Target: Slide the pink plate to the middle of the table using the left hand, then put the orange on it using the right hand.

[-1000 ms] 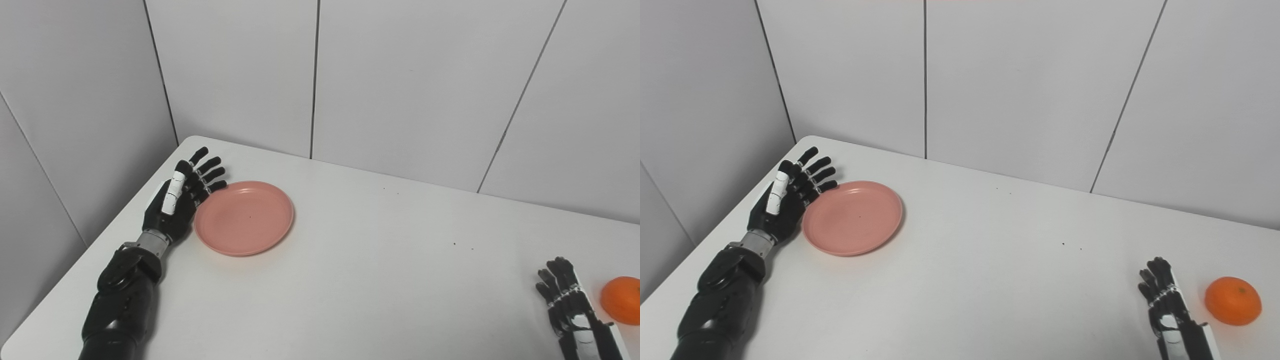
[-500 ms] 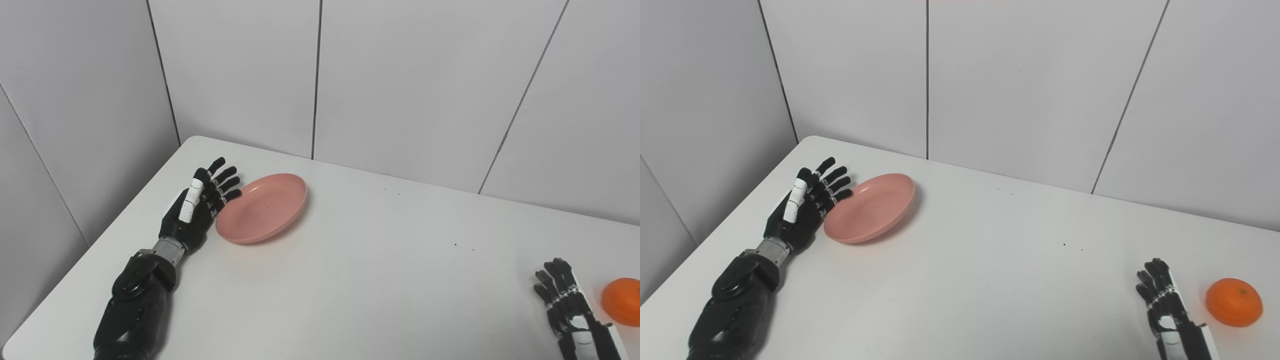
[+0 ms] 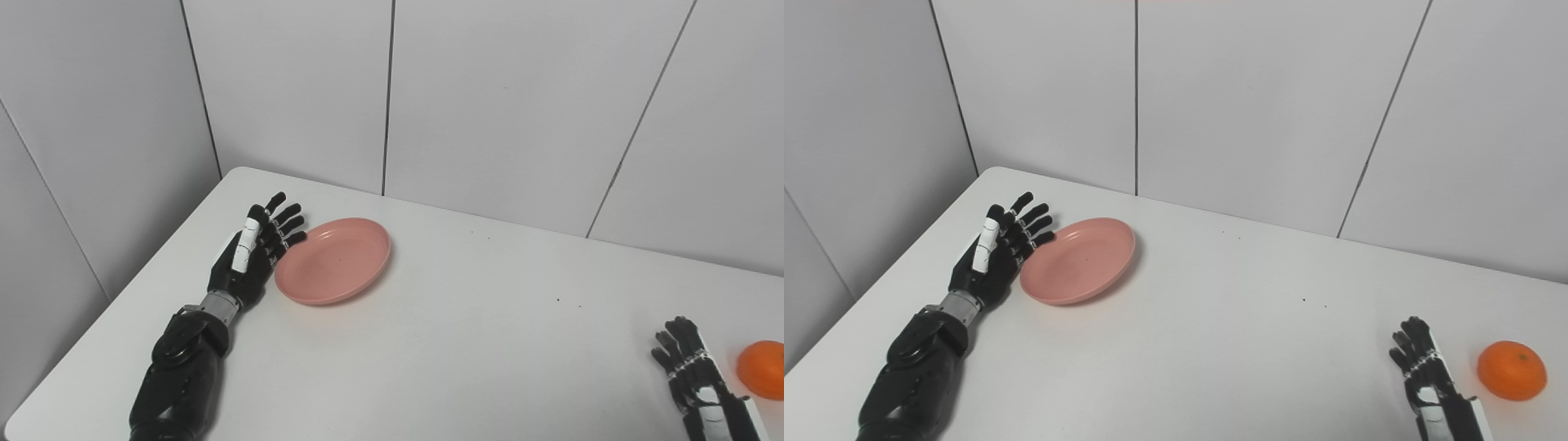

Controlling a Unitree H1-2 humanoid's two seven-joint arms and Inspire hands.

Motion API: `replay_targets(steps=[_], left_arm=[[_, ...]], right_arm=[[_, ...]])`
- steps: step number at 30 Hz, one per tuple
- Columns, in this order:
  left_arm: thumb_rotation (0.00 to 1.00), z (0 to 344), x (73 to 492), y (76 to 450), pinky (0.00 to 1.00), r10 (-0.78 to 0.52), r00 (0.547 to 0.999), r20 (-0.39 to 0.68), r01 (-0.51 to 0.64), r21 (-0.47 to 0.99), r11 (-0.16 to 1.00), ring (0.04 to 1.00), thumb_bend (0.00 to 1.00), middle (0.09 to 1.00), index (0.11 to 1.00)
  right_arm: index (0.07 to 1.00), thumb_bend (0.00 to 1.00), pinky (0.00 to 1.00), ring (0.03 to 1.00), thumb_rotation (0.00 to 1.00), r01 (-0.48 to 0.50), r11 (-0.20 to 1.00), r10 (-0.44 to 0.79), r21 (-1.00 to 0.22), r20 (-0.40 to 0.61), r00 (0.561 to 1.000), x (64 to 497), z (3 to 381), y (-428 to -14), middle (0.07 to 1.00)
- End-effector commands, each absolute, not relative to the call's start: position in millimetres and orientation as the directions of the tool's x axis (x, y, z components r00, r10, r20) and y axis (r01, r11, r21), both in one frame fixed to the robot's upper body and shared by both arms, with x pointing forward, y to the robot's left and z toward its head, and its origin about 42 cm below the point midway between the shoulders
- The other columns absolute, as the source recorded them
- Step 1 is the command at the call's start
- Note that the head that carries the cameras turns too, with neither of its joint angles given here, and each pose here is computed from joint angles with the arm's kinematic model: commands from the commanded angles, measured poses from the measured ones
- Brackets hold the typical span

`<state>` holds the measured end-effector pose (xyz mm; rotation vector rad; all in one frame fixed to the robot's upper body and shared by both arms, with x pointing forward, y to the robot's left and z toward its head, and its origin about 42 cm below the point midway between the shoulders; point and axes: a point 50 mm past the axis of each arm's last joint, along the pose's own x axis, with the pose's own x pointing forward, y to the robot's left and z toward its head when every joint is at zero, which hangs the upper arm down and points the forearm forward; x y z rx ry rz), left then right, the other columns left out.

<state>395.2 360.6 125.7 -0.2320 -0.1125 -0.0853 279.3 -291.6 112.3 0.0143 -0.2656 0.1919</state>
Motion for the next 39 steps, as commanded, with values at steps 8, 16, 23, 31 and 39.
replay_targets(steps=[8, 16, 23, 31, 39], left_arm=[[0.78, 94.8, 386.6, 312.3, 0.89, -0.118, 0.989, 0.089, 0.141, -0.323, 0.936, 0.914, 0.96, 0.895, 0.917], [0.78, 95.3, 386.9, 289.1, 0.9, -0.146, 0.984, 0.1, 0.172, -0.348, 0.921, 0.913, 0.95, 0.891, 0.922], [0.78, 92.4, 386.1, 275.5, 0.89, -0.182, 0.979, 0.088, 0.202, -0.355, 0.913, 0.911, 0.93, 0.9, 0.935], [0.79, 85.9, 384.7, 260.9, 0.87, -0.216, 0.974, 0.064, 0.225, -0.337, 0.914, 0.903, 0.94, 0.886, 0.917], [0.78, 75.7, 378.0, 246.3, 0.85, -0.248, 0.968, 0.032, 0.243, -0.348, 0.905, 0.896, 0.95, 0.877, 0.911]], right_arm=[[0.959, 0.76, 0.95, 0.957, 0.88, -0.178, 0.981, 0.166, 0.082, 0.134, 0.977, 251.2, 68.9, -269.2, 0.968], [0.954, 0.76, 0.96, 0.96, 0.87, -0.186, 0.978, 0.172, 0.094, 0.135, 0.976, 251.7, 68.5, -266.4, 0.969], [0.949, 0.77, 0.94, 0.95, 0.88, -0.187, 0.979, 0.175, 0.084, 0.136, 0.975, 251.5, 69.4, -264.6, 0.961], [0.948, 0.78, 0.94, 0.951, 0.88, -0.191, 0.979, 0.18, 0.077, 0.137, 0.974, 252.3, 69.2, -264.1, 0.962], [0.945, 0.79, 0.94, 0.948, 0.88, -0.194, 0.978, 0.183, 0.074, 0.137, 0.974, 251.1, 70.3, -263.3, 0.958]])
